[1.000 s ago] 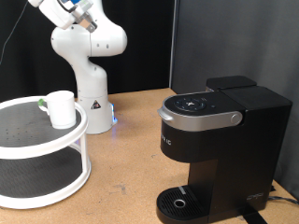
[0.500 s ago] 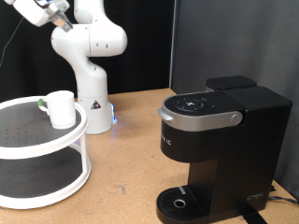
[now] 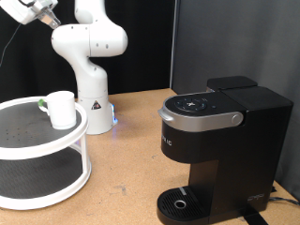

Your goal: Make a cup of coffee with the keurig machine

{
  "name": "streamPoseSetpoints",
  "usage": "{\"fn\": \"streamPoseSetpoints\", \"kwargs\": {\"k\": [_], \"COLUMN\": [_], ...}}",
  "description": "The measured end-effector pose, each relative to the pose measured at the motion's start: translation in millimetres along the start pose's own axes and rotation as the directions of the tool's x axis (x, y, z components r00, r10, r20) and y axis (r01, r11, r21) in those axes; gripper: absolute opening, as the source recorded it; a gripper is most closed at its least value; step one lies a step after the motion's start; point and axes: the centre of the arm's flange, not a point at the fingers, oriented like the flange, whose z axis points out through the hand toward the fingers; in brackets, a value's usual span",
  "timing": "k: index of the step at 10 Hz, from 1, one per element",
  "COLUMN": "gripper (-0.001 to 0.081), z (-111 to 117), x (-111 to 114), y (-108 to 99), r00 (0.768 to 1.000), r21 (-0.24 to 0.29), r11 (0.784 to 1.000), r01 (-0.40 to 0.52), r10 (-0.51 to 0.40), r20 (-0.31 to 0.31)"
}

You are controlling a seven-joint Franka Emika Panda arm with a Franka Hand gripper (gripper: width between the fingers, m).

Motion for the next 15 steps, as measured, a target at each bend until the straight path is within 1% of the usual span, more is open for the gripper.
{"fn": "streamPoseSetpoints", "kwargs": {"k": [3, 4, 5, 7, 9, 11, 15], "gripper": [0.0, 0.0, 0.0, 0.0, 0.0, 0.0, 0.0], "z": [-10, -13, -15, -14, -9, -4, 12], "x": [-6, -11, -16, -24, -31, -37, -43], "y": [17, 23, 30, 48, 65, 76, 92], "r00": [0.995, 0.993, 0.992, 0.986, 0.983, 0.984, 0.986], "r21": [-0.1, -0.121, -0.131, -0.143, -0.146, -0.147, -0.125], "r11": [0.993, 0.99, 0.986, 0.979, 0.976, 0.977, 0.98], "r01": [-0.055, -0.076, -0.098, -0.142, -0.161, -0.155, -0.153], "r10": [0.047, 0.065, 0.086, 0.127, 0.145, 0.139, 0.142], "r20": [-0.088, -0.094, -0.093, -0.108, -0.115, -0.108, -0.087]}}
